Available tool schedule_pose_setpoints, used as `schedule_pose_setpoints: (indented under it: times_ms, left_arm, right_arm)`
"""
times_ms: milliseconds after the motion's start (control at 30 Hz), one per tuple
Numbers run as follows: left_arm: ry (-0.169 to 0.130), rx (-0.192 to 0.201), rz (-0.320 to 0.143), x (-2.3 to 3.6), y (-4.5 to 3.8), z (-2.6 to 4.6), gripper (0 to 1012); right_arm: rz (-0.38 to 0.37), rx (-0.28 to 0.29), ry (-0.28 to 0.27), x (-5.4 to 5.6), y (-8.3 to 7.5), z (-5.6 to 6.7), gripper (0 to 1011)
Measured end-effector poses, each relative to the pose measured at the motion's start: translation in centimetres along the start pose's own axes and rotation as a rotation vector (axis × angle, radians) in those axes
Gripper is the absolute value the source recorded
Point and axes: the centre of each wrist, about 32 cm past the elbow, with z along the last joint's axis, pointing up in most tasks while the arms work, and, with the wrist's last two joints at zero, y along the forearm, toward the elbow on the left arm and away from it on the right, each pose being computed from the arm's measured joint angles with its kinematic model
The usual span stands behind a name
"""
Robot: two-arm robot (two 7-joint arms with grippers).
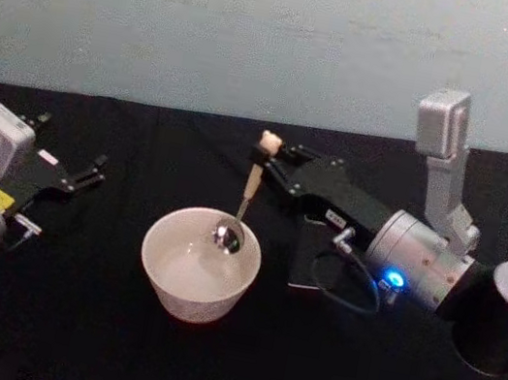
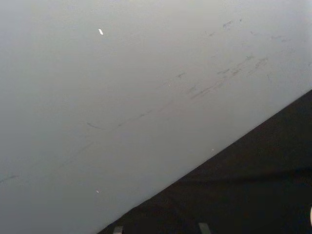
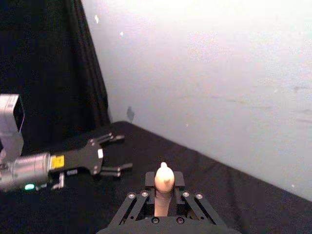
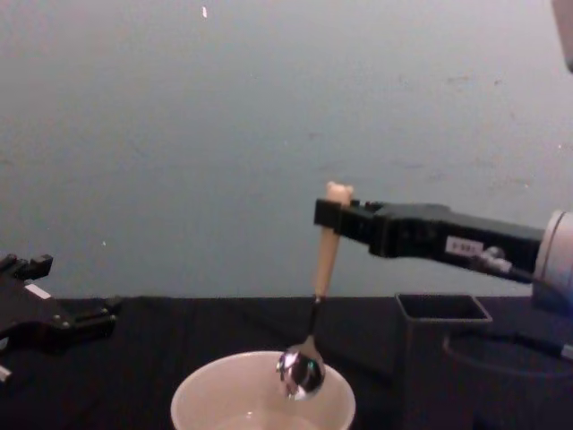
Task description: Pick up the stirring spoon with one hand, stir inside the cup, then place it back in its original position.
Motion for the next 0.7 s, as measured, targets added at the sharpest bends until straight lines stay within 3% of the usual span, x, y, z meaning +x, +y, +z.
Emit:
schedule_pose_setpoints:
  times_ms: [200,700]
  left_arm:
    - [0.000,0.000,0.000,0.00,0.00,0.00,1001]
    - [0.000,0.000,0.000,0.00,0.00,0.00,1001]
  right_arm:
    - [-0.034,0.060,0.031,0.7,-0.6,1.2,214]
    - [-0.142,0.192,0.043,2.2,-2.8,3.8,214]
